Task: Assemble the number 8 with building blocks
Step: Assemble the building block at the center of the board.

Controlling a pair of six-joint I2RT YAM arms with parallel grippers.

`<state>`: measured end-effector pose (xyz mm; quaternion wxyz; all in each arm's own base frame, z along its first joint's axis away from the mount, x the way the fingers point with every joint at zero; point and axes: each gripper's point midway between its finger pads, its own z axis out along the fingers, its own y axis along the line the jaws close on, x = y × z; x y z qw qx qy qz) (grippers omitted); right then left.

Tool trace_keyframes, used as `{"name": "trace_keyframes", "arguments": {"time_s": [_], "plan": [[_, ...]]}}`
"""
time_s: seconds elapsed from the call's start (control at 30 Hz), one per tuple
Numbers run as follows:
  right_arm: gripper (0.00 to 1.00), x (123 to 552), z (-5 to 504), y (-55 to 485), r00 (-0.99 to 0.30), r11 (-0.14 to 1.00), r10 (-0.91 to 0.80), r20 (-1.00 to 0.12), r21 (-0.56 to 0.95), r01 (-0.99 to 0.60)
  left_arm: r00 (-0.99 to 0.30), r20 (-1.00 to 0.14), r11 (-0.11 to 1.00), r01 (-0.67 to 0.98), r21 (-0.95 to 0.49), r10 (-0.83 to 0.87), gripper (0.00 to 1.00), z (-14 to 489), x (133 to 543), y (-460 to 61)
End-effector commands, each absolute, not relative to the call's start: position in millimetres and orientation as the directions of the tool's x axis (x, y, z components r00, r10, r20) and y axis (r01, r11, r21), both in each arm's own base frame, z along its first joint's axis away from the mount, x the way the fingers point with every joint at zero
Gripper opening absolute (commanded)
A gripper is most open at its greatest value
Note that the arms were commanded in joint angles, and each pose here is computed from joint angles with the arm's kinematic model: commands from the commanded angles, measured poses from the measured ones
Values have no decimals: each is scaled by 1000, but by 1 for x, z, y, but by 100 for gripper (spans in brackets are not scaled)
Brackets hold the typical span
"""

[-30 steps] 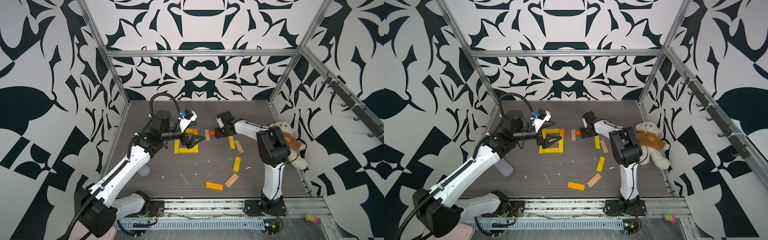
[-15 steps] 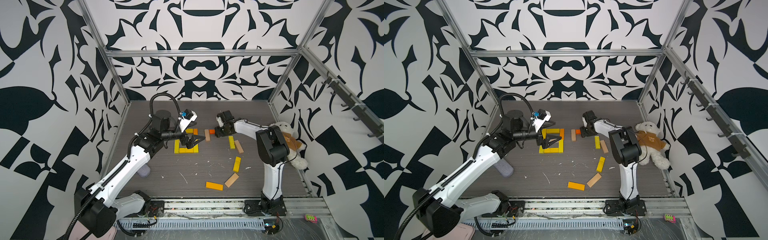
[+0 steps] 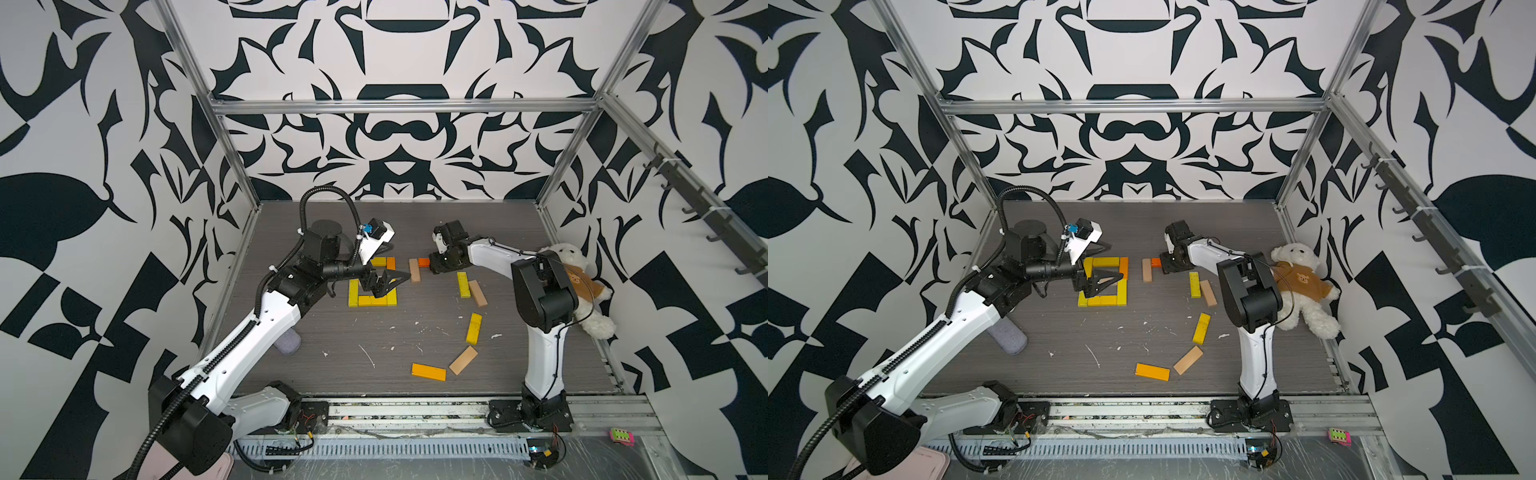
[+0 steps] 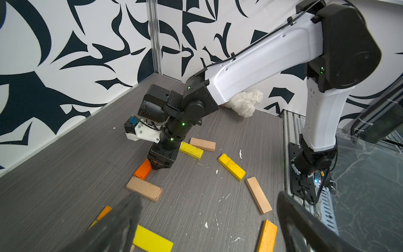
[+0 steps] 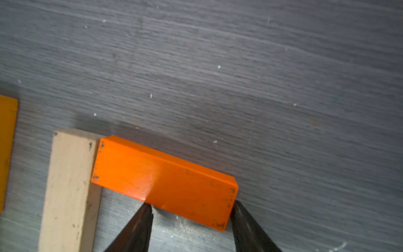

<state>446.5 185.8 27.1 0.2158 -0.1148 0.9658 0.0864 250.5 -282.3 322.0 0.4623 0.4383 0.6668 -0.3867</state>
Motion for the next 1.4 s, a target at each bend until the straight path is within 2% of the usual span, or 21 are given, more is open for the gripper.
{"name": "trace_keyframes", "arguments": {"time_s": [0.0, 0.4, 0.7, 0.8, 1.0, 1.17, 1.37], "plan": [[61, 438, 46, 183, -872, 957, -180, -456, 124, -263, -182, -957, 308, 945, -108, 224, 99, 324, 250, -282], [62, 409, 89, 175, -821, 948, -142, -553, 162, -273, -215, -959, 281, 947, -157, 187, 99, 344, 262, -296], [59, 373, 107, 143, -804, 977, -41, -594, 144, -157, -235, -957, 290, 940, -179, 172, 99, 352, 283, -308], [57, 359, 104, 134, -805, 982, -7, -593, 149, -118, -265, -954, 316, 925, -211, 139, 99, 353, 288, -308], [55, 340, 87, 124, -833, 986, 18, -552, 148, -77, -382, -918, 440, 847, -300, 110, 99, 341, 306, -300], [48, 336, 73, 117, -854, 992, 24, -520, 117, -43, -358, -924, 378, 881, -284, 138, 99, 345, 286, -298], [45, 338, 57, 115, -876, 995, 32, -482, 102, -20, -305, -946, 394, 887, -242, 106, 99, 341, 290, -296]]}}
